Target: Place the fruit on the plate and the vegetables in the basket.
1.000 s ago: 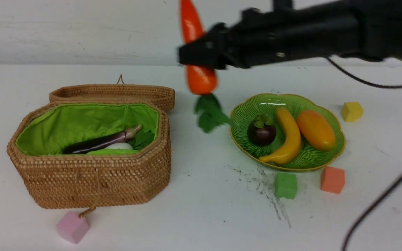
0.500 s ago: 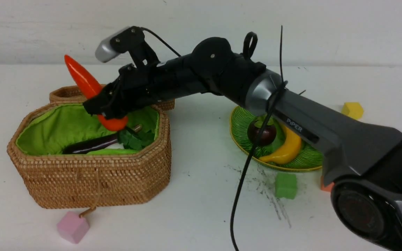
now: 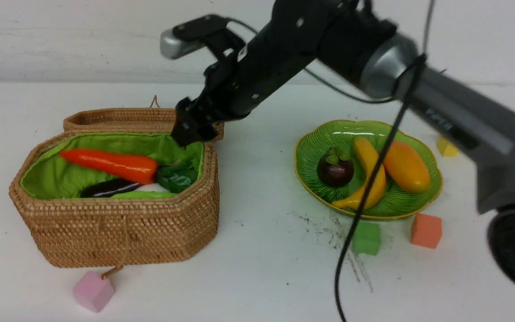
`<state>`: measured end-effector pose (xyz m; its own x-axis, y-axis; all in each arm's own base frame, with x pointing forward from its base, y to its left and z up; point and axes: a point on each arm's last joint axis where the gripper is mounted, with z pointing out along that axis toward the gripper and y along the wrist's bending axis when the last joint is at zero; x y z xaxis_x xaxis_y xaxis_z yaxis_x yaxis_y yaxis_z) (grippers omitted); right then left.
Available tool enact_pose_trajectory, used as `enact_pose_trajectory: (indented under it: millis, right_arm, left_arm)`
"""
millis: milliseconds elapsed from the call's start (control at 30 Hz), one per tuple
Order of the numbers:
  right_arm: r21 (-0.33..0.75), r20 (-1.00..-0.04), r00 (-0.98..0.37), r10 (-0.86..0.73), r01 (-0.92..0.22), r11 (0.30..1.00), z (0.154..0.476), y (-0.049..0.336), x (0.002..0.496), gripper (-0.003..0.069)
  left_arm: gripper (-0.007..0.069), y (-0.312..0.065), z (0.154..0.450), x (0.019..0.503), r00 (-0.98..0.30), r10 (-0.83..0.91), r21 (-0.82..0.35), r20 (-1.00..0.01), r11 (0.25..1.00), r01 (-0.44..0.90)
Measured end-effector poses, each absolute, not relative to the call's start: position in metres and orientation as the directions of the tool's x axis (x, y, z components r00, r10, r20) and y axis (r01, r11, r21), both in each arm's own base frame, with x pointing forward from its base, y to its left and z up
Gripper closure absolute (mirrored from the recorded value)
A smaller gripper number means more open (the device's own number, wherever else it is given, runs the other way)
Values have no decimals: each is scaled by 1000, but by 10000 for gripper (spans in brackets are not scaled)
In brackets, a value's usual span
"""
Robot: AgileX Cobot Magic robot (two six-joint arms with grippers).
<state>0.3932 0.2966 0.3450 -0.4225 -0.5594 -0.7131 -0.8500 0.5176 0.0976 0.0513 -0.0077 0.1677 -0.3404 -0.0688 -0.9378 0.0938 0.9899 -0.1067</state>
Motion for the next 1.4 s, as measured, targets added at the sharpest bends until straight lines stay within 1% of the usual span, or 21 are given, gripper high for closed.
enact_pose_trajectory:
  millis: [67, 100, 133, 167, 200, 233, 267, 367, 400, 433, 467, 500, 567, 600, 633, 667, 800, 867, 933, 1200, 1400]
  right_arm:
    - [86, -727, -420, -543, -840, 536, 382, 269, 376, 20]
    - [87, -724, -431, -539, -832, 548, 389, 258, 371, 37]
    - [80, -736, -436, -519, -816, 572, 409, 233, 355, 69]
    - [79, -737, -437, -516, -814, 576, 412, 230, 353, 74]
    - [62, -754, -432, -496, -797, 600, 434, 202, 331, 123]
    - [66, -745, -451, -491, -782, 619, 434, 189, 324, 143]
    - [58, -744, -467, -477, -757, 651, 439, 167, 309, 186]
    - [21, -742, -500, -447, -683, 730, 443, 121, 272, 297]
    - [23, -727, -544, -419, -630, 777, 433, 100, 258, 340]
    - [17, -734, -555, -391, -591, 806, 433, 87, 244, 386]
    - [26, -726, -570, -385, -582, 813, 429, 85, 246, 405]
    - [49, -730, -609, -310, -499, 865, 419, 66, 223, 471]
    - [77, -757, -618, -213, -408, 910, 408, 51, 196, 557]
    - [99, -772, -617, -156, -359, 928, 398, 44, 176, 613]
    - [105, -796, -593, -122, -335, 936, 396, 40, 162, 641]
    - [128, -808, -586, -69, -289, 949, 382, 35, 147, 660]
    - [110, -879, -478, 6, -191, 976, 345, 21, 95, 667]
    - [121, -887, -460, 38, -152, 981, 330, 17, 82, 667]
    - [137, -891, -449, 66, -127, 982, 323, 15, 72, 667]
    - [112, -938, -341, 63, -126, 986, 328, 12, 46, 667]
    - [106, -949, -308, 61, -132, 986, 328, 11, 33, 664]
  left_arm:
    - [386, -8, 168, 51, -340, -69, -107, -938, 990, 94]
    - [386, -8, 168, 51, -340, -69, -107, -938, 990, 94]
    - [386, -8, 168, 51, -340, -69, -107, -938, 990, 94]
    - [386, -8, 168, 51, -340, -69, -107, -938, 990, 94]
    - [386, -8, 168, 51, -340, -69, -107, -938, 990, 94]
    - [386, -8, 168, 51, -340, -69, -107, -938, 990, 94]
    - [386, -8, 168, 51, -340, -69, -107, -938, 990, 94]
    - [386, -8, 168, 51, -340, -69, -107, -938, 990, 94]
    - [386, -8, 168, 51, -340, -69, -107, -938, 990, 94]
    - [386, -8, 168, 51, -340, -69, -107, -938, 990, 94]
    - [386, -8, 168, 51, -340, -69, -107, -938, 990, 94]
    - [386, -8, 168, 51, -340, -69, -107, -938, 990, 94]
    - [386, -8, 168, 51, -340, -69, -107, -938, 990, 94]
    - [386, -8, 168, 51, -340, -69, -107, -938, 990, 94]
    - [386, -8, 168, 51, -340, -69, -107, -938, 990, 94]
    - [386, -8, 168, 51, -340, -69, -107, -938, 990, 94]
    - [386, -8, 168, 51, -340, -69, -107, -938, 990, 94]
    - [386, -8, 168, 51, -340, -69, -107, -938, 990, 94]
    - [386, -8, 168, 51, -340, -69, -107, -938, 990, 94]
    - [386, -8, 168, 51, -340, -69, -107, -938, 990, 94]
    - [386, -8, 168, 51, -340, -69, -107, -938, 990, 94]
